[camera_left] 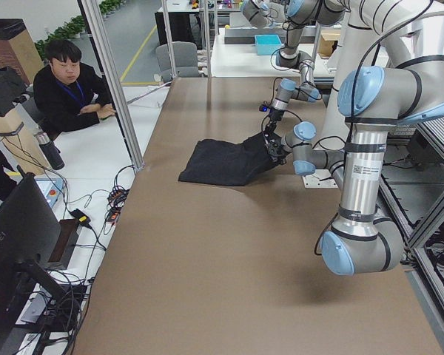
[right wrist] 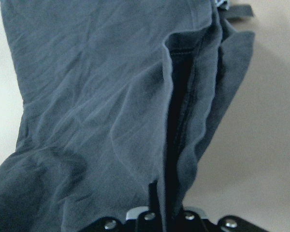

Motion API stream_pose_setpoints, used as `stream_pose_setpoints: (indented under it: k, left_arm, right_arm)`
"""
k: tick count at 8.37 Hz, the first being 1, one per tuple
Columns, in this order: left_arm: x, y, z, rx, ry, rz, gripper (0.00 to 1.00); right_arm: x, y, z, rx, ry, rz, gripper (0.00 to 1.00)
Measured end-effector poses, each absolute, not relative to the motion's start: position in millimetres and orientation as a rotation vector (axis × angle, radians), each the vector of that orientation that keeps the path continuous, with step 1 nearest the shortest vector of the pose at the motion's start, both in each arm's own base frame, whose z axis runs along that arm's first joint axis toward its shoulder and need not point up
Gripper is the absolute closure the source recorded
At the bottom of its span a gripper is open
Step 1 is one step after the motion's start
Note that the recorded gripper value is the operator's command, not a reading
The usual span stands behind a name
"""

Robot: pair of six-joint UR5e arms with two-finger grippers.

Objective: Fold clothes
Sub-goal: 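Lift the near edge with both grippers and fold it away from the robot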

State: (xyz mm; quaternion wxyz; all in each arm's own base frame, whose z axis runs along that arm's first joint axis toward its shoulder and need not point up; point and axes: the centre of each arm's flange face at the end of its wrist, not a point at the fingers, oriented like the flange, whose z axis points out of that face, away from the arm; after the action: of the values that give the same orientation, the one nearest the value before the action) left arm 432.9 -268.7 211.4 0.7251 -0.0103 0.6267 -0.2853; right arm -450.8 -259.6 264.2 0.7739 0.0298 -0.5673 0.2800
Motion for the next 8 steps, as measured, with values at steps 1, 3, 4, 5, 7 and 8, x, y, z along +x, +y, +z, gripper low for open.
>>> stream_pose_setpoints:
  k: [1,3,4,5,7,8]
  left_arm:
    - [408.0,-260.0,195.8,-0.047,1.398,-0.609,1.00]
    - [382.0,-272.9,167.5,-0.039,1.399,-0.581,1.00]
    - [376.5,-292.6,156.6,-0.004,1.388,-0.576,1.00]
    - [373.7,-317.7,149.2,0.032,1.366,-0.580,1.00]
    - [374.2,-377.3,139.4,0.086,1.319,-0.589,1.00]
    - [380.4,-408.1,136.6,0.107,1.293,-0.599,1.00]
  right_arm:
    - [-436.3,-242.8,245.9,0.049,-1.236,0.582,1.00]
    - [-412.3,-236.1,221.5,0.047,-1.233,0.573,1.00]
    - [-407.2,-246.2,222.0,0.068,-1.217,0.581,1.00]
    - [-404.9,-264.3,226.1,0.096,-1.195,0.585,1.00]
    - [-402.8,-309.9,239.4,0.146,-1.143,0.598,1.00]
    - [-402.1,-331.0,242.7,0.171,-1.123,0.606,1.00]
